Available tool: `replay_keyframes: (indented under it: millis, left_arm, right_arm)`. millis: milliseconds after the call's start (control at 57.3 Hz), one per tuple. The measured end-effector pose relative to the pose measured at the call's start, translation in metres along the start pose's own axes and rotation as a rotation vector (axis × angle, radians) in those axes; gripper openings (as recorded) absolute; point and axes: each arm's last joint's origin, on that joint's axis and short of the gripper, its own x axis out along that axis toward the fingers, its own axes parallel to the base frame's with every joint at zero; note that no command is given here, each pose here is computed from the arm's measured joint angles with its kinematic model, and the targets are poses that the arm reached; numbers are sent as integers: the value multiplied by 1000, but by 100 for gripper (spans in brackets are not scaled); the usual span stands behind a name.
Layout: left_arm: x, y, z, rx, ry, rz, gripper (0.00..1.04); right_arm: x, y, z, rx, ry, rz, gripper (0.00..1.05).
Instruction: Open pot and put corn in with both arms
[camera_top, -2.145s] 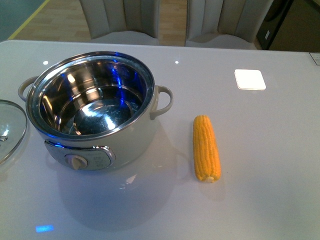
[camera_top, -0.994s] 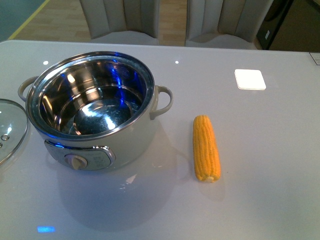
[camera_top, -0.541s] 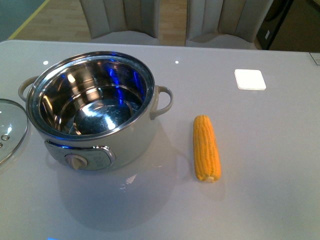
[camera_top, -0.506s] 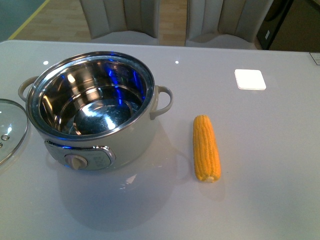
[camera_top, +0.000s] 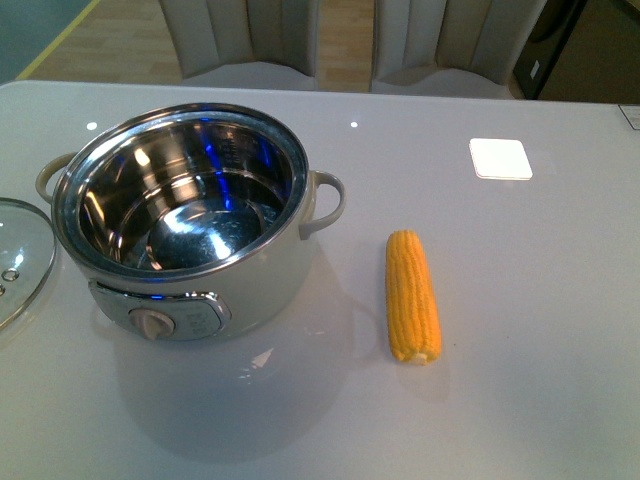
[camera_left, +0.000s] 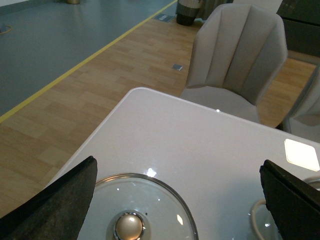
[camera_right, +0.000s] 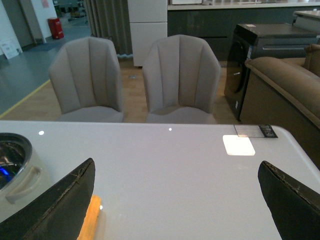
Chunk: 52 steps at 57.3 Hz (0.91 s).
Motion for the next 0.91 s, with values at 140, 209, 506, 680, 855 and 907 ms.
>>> replay_keyframes:
  millis: [140, 209, 506, 680, 855, 907]
  left_arm:
    - [-33, -15, 10, -9, -7, 8, 98]
    - [-42, -18, 10, -17, -2, 24, 98]
    - [-81, -51, -6, 107, -156, -177, 58]
    - [-95, -63, -20, 118, -167, -174, 23]
    - [-107, -71, -25, 119, -160, -176, 3]
    - [-109, -72, -24, 119, -167, -177, 3]
  right_arm:
    - [0, 0, 0, 0, 0, 0, 96]
    - [0, 0, 0, 0, 0, 0, 96]
    - [0, 0, 0, 0, 0, 0, 96]
    - [0, 0, 0, 0, 0, 0, 96]
    - [0, 0, 0, 0, 0, 0, 96]
    - [0, 0, 0, 0, 0, 0, 96]
